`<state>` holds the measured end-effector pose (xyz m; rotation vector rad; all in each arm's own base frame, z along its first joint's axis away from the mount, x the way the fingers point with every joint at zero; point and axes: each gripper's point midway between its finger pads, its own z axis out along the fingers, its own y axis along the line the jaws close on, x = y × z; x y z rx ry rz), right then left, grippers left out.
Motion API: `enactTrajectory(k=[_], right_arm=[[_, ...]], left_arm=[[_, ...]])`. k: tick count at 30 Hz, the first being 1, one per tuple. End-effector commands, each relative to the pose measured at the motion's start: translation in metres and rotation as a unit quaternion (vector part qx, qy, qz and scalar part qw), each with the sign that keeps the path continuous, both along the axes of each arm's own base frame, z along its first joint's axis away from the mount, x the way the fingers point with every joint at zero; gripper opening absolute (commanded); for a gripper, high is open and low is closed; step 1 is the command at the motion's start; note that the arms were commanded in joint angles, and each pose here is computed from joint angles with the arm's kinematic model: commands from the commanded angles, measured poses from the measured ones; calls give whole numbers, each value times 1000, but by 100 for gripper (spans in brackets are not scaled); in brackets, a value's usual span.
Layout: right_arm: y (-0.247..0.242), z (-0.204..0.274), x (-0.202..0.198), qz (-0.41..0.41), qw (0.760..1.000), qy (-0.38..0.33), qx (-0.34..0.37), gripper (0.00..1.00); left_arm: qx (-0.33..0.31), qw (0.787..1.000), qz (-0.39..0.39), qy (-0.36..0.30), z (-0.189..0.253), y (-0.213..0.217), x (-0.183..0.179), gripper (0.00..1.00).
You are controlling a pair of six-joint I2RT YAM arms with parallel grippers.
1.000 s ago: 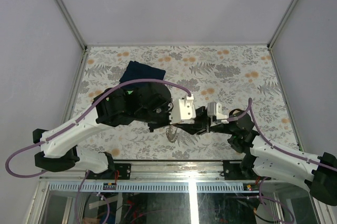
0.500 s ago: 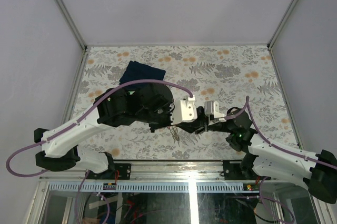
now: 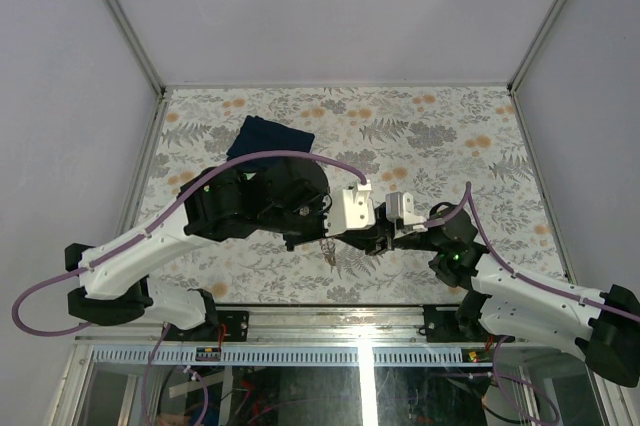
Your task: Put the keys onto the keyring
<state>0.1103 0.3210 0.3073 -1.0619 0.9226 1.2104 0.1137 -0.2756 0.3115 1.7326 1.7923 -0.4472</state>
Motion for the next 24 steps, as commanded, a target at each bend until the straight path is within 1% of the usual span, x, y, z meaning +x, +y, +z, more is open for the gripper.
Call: enactTrajectory(k=[1, 7, 10, 14, 18, 24], right_arm=[[-5, 38, -3, -3, 998, -33, 46, 0], [-13, 54, -8, -9, 998, -46, 53, 0], [-16, 61, -11, -7, 997, -48, 55, 0], [-20, 71, -12, -10, 997, -46, 61, 0], [-23, 80, -10, -19, 997, -40, 62, 0], [-26, 87, -15, -11, 997, -41, 72, 0]], left_arm=[[-26, 999, -6, -20, 15, -4, 2, 4], [-74, 997, -6, -29, 27, -4, -2, 21], [-108, 994, -6, -35, 34, -5, -4, 26], [-158, 986, -3, -44, 46, -6, -5, 28], [-229, 971, 0, -62, 66, -7, -7, 31], [-323, 942, 9, -91, 89, -3, -7, 37]])
